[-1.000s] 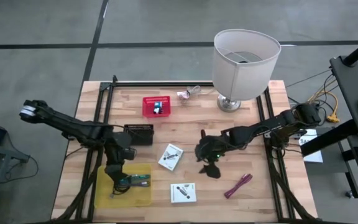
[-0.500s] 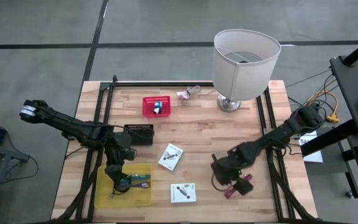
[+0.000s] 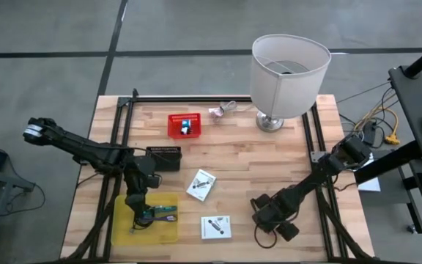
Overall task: Pick and place items into bin
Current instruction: Put the red charger cable into the yellow bin
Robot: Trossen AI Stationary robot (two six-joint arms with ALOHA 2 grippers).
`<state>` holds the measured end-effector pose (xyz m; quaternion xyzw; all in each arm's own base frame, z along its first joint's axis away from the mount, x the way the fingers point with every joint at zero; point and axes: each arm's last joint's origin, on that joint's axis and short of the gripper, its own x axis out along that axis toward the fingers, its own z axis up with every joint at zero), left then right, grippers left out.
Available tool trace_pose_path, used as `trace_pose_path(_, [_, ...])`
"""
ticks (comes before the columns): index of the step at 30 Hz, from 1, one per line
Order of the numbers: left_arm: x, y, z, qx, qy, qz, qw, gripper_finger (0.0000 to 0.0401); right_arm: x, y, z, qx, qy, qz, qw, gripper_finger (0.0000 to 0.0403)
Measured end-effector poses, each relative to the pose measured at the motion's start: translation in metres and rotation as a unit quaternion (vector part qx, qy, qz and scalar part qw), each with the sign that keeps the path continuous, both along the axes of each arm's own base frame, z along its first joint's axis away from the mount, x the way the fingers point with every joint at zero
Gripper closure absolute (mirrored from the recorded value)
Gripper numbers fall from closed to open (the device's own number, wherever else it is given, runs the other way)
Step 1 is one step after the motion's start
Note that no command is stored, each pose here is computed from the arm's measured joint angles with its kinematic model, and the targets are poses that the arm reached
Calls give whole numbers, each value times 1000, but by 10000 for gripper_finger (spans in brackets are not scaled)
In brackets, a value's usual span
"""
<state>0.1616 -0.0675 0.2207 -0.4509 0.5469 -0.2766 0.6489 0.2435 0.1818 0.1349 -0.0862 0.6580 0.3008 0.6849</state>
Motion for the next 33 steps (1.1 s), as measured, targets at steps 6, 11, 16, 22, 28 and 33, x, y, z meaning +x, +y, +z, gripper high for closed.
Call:
trace_pose_path(6, [0,0,0,0,0,0,1000,111,1,0,-4,-29,-9,-18,999,228])
trace_pose_path(11, [0,0,0,0,0,0,1000,111,1,-1,-5,-40,-16,-17,999,339])
trace_pose_path(16, [0,0,0,0,0,0,1000,111,4,-6,-4,-41,-13,-49,998,384])
trace_pose_path(22, [0,0,0,-7,22,13,1000,111,21,-30,10,-50,-59,-168,983,388])
trace_pose_path(28, [3,-1,3,-12,3,15,1000,111,54,-60,53,22,-232,-297,926,389])
trace_pose_path(33, [16,0,13,33,-133,73,988,111,85,-91,96,131,-407,-359,830,390])
